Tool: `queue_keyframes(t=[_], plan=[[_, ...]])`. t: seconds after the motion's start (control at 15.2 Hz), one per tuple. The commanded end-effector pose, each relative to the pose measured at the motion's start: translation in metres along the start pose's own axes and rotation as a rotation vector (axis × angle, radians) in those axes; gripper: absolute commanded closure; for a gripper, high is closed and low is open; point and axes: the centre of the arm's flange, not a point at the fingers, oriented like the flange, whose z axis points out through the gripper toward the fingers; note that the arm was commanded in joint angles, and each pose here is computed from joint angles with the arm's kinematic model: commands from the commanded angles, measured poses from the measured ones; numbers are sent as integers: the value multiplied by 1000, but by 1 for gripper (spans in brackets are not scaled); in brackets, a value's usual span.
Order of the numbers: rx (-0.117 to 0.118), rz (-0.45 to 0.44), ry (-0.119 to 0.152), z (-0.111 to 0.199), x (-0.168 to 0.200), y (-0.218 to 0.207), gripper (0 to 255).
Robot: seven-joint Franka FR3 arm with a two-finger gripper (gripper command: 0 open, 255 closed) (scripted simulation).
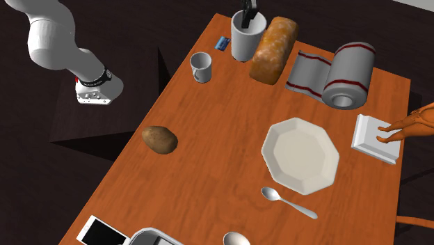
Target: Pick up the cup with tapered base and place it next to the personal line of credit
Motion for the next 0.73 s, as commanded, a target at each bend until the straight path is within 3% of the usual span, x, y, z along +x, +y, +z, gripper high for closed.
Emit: queue_keyframes(t=[0.0,0.66], plan=[[0,1,1,7,2,-8,255],[0,1,1,60,4,-12,255]])
